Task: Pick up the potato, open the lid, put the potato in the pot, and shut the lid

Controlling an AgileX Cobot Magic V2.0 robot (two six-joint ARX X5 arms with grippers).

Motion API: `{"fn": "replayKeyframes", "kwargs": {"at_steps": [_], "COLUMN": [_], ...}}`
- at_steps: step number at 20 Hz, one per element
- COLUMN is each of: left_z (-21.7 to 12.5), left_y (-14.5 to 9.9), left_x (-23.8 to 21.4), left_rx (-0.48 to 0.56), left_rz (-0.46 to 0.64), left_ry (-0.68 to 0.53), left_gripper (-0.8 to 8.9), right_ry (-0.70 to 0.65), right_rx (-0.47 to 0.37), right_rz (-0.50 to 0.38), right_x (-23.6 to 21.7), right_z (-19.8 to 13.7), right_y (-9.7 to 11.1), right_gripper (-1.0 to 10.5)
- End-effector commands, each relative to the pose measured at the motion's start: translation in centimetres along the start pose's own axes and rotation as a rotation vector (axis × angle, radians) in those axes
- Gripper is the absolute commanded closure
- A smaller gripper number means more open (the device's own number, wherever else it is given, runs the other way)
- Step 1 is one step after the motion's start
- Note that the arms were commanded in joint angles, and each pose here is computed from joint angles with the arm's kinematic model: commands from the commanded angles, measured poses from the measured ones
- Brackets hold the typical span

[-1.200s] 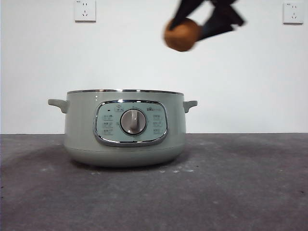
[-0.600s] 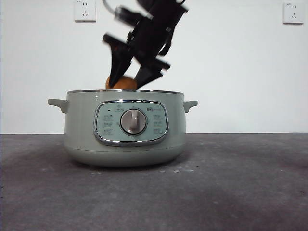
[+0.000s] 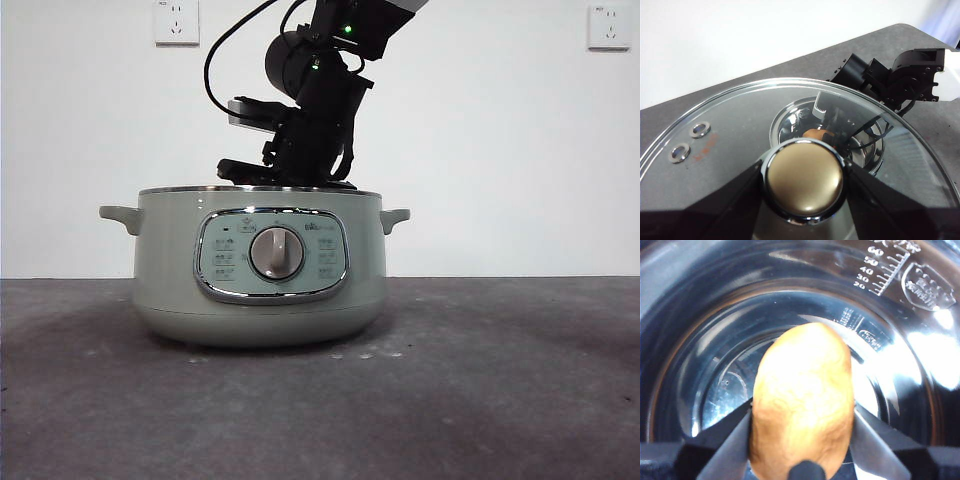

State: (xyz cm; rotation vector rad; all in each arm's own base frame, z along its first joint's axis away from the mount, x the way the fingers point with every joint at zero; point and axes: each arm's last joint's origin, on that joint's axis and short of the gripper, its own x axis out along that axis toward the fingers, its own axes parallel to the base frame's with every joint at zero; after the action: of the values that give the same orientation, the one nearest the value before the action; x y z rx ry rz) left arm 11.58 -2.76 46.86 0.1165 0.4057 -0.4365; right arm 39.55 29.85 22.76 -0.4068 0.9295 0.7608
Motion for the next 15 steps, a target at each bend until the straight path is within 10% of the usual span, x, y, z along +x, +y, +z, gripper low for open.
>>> {"fn": "replayKeyframes", "kwargs": {"at_steps": [1,12,15], "left_z": [0.6,1.3,1.6], "left_y": [0.0,0.2,0.7], "left_x": [-0.5,0.8,2.7], "left_rx": [0.02,0.026,0.017], "left_rz": [0.005,-0.043,-0.053], "left_ry": [-0.062,-0.086,-0.048], "left_gripper": [8.21,8.21,8.21], "right_ry": [0.021,-0.122,-0.134], "right_rx": [-0.003,0.028,0.027], "right_rz": [0.003,0.035,0.193], "right_x": [0.5,-20.0,-24.1], "right_z": [-0.2,0.1,-1.6], "right_y": [0.1,-0.4,-0.2], "right_gripper": [6.0,4.8,5.1]}}
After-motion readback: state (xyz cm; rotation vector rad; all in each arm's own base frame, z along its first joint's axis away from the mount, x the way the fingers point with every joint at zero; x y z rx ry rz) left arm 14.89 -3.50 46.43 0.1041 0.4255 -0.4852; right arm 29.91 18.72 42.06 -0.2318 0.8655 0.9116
